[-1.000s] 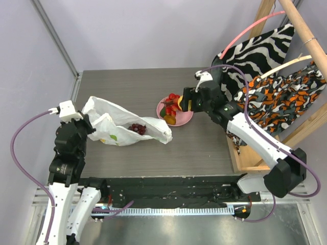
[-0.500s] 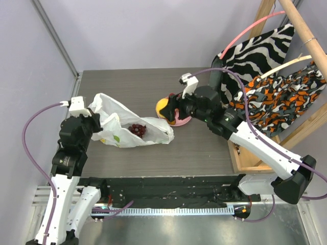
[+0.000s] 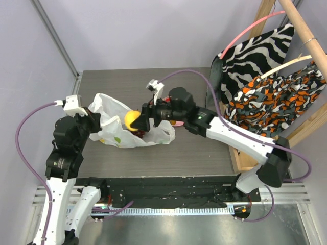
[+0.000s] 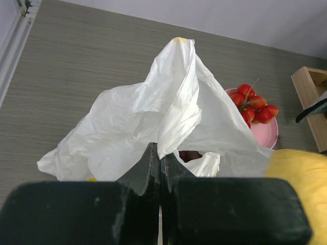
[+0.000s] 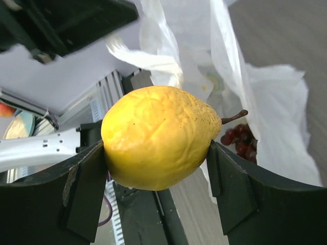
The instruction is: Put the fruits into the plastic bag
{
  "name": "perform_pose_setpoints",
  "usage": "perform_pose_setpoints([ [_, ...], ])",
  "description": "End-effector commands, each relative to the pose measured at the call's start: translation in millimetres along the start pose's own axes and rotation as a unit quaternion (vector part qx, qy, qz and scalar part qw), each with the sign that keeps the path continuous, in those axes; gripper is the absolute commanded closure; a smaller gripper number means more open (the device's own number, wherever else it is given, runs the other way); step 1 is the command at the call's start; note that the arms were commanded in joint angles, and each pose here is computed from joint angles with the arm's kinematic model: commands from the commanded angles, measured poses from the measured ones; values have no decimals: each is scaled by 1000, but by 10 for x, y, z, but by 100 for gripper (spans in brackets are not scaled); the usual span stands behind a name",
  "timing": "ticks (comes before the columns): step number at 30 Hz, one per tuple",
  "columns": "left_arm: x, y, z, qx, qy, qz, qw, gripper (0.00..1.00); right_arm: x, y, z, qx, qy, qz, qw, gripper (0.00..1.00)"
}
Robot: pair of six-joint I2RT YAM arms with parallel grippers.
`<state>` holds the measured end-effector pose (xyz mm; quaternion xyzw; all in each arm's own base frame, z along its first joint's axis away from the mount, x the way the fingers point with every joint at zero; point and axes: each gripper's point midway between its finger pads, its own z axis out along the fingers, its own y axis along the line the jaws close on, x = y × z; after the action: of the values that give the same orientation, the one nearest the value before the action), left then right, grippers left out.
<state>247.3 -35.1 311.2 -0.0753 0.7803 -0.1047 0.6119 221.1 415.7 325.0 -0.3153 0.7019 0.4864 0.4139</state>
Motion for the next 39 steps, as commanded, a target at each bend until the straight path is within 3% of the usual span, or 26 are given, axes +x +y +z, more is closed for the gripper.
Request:
perform_pose_setpoints([
  [1, -102, -46, -82, 6, -2, -6, 1000, 100, 83, 87, 217, -38, 17, 30, 999, 70],
  [4, -83, -59, -83, 12, 1, -2, 1000, 100, 194, -38, 316, -19, 33, 37, 999, 71],
  [12, -10, -87, -122, 26, 15, 13, 999, 100, 271, -887, 445, 178, 48, 8, 983, 71],
  [19, -96, -103, -227, 28, 7, 13, 1000, 100, 183, -1206, 468, 231, 35, 11, 972, 72],
  [25, -78, -173, -213, 46, 11, 8, 999, 100, 397, -1188, 794, 248, 56, 3, 967, 72],
  [34, -45, -129, -142, 34, 11, 5, 999, 100, 657, -748, 1158, 208, 70, 5, 976, 72],
  [39, -16, -170, -111, 46, 13, -4, 999, 100, 782, -747, 1311, 198, 66, 17, 978, 70],
])
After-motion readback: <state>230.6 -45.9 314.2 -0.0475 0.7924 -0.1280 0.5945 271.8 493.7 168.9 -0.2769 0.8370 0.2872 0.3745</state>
